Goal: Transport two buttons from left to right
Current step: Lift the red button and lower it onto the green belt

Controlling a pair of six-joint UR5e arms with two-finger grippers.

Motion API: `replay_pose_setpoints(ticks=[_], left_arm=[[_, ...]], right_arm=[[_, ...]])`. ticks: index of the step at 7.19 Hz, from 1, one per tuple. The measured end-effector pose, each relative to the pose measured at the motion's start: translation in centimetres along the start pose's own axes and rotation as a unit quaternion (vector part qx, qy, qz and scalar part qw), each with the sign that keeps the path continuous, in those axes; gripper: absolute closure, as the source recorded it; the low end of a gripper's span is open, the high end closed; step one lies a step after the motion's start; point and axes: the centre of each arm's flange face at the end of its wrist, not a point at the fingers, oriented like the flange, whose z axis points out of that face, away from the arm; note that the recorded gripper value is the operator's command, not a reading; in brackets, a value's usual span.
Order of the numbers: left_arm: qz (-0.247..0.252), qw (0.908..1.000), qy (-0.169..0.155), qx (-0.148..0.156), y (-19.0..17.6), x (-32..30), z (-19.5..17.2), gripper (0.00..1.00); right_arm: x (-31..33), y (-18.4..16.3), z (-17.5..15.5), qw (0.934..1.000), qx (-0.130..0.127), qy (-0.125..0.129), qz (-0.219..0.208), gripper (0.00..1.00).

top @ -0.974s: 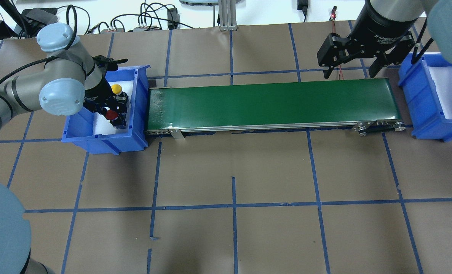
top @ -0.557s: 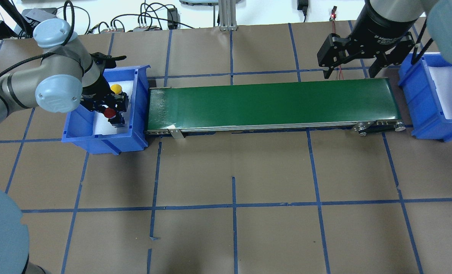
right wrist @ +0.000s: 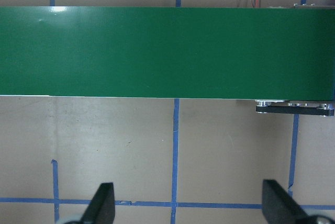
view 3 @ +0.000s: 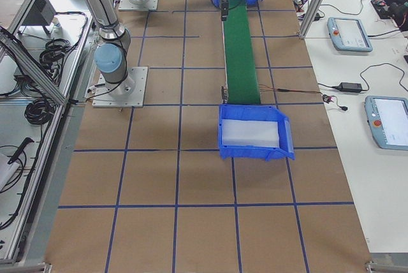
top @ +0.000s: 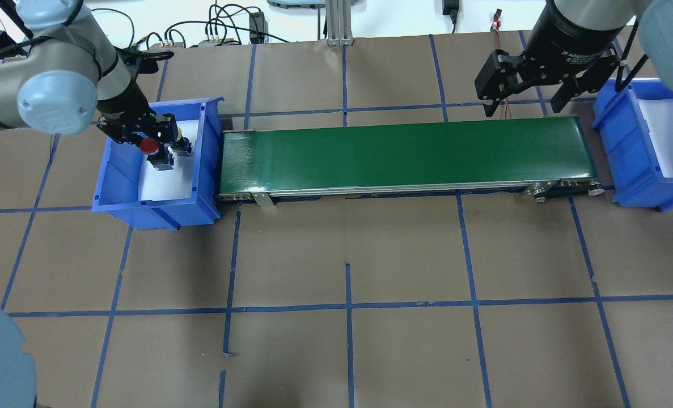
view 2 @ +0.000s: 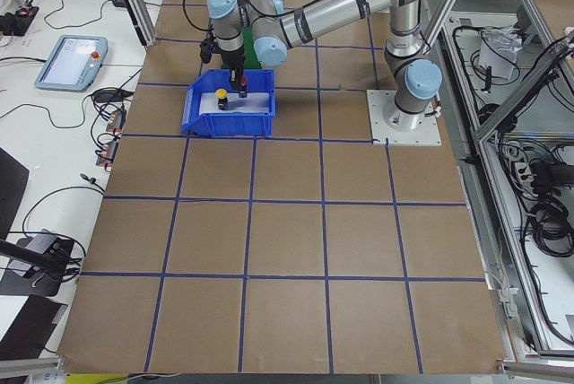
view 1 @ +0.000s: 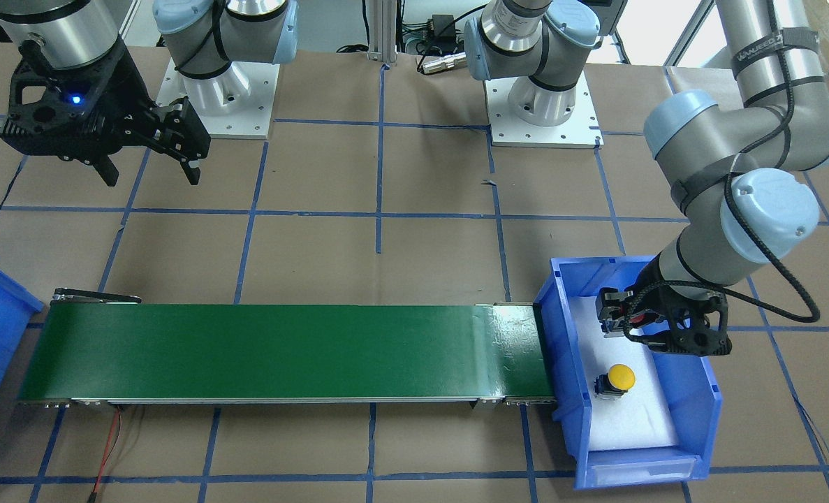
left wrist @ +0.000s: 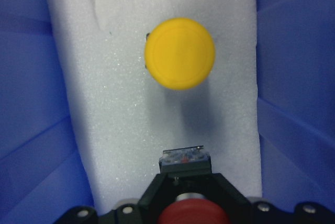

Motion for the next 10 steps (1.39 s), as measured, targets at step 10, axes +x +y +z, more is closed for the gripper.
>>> replay_pose_setpoints(ticks=[10], left_arm=[[-0.014, 0.9992, -0.01, 0.037, -4.0, 20.5, 2.4, 0.68]], right_arm=[[0.4, 0.0, 0.1, 1.0, -0.001, 0.002, -0.002, 0.0]])
